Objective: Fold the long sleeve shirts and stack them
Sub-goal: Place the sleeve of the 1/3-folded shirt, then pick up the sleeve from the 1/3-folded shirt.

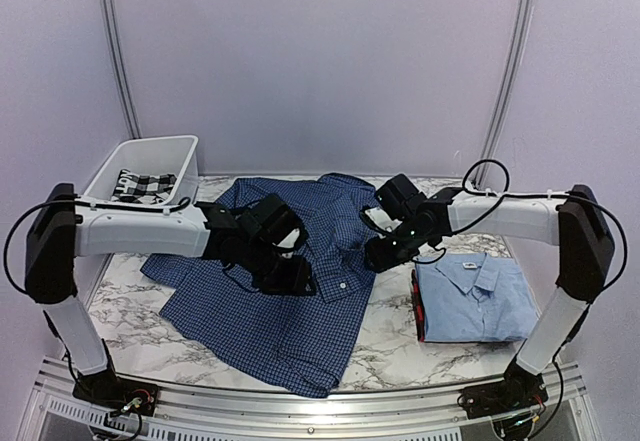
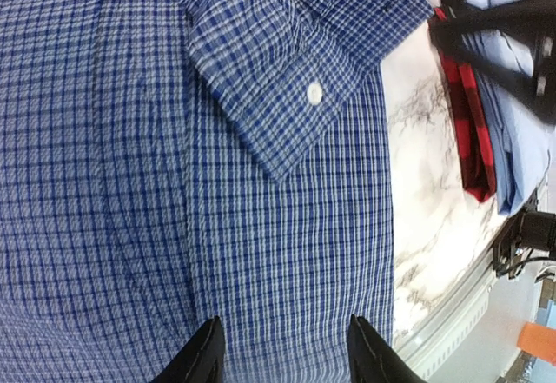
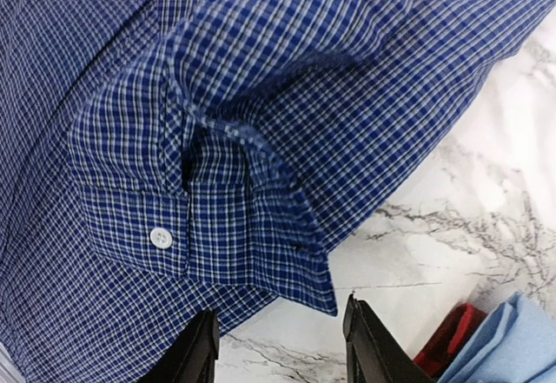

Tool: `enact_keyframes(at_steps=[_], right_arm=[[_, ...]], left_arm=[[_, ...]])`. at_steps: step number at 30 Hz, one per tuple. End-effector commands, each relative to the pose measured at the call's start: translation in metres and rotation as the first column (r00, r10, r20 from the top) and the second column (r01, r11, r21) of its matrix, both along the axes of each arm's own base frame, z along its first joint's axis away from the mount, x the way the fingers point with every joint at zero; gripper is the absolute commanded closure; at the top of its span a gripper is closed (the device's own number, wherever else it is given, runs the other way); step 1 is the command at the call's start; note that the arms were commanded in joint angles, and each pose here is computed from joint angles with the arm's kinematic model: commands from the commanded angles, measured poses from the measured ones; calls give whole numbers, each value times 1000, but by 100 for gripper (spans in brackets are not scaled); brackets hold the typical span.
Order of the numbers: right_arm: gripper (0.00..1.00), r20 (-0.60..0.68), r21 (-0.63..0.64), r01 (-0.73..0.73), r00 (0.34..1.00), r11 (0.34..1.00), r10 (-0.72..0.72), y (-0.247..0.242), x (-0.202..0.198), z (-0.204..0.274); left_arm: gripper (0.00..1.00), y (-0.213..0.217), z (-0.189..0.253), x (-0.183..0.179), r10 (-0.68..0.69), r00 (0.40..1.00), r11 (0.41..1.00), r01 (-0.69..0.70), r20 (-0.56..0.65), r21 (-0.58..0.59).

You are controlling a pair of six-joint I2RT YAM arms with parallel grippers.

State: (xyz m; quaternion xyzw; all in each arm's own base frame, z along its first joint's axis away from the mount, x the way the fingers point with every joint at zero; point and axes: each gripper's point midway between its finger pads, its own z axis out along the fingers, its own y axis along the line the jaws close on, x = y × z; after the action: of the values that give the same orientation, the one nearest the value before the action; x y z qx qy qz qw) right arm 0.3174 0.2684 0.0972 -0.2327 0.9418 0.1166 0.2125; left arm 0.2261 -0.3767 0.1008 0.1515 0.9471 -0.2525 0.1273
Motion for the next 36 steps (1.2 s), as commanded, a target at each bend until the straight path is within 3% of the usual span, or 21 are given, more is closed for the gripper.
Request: enact_keyframes(at_steps=[1, 9, 16, 20, 26, 32, 36], right_arm=[[55, 75, 99, -19, 997, 995, 12, 17, 9, 9], [62, 87, 114, -20, 996, 993, 10, 21, 13, -1], [83, 80, 98, -8, 997, 995, 0, 19, 14, -6], [89, 74, 95, -16, 997, 995, 9, 19, 11, -7], [88, 62, 115, -43, 997, 992, 36, 29, 4, -10], [79, 50, 98, -41, 998, 994, 36, 31, 1, -17], [81, 55, 64, -18, 998, 998, 14, 26, 5, -19]], left_arm=[[49, -24, -15, 17, -19, 1000, 1000, 19, -19, -12], [48, -44, -38, 37, 39, 998, 999, -41, -57, -29], [52, -54, -52, 46, 74, 994, 996, -77, -80, -36], [54, -52, -63, 50, 100, 992, 995, -101, -78, -12], [58, -56, -68, 53, 112, 990, 993, -114, -85, -18], [66, -60, -66, 57, 124, 989, 991, -128, -82, -38], [72, -63, -65, 57, 128, 988, 990, -133, -86, -53]])
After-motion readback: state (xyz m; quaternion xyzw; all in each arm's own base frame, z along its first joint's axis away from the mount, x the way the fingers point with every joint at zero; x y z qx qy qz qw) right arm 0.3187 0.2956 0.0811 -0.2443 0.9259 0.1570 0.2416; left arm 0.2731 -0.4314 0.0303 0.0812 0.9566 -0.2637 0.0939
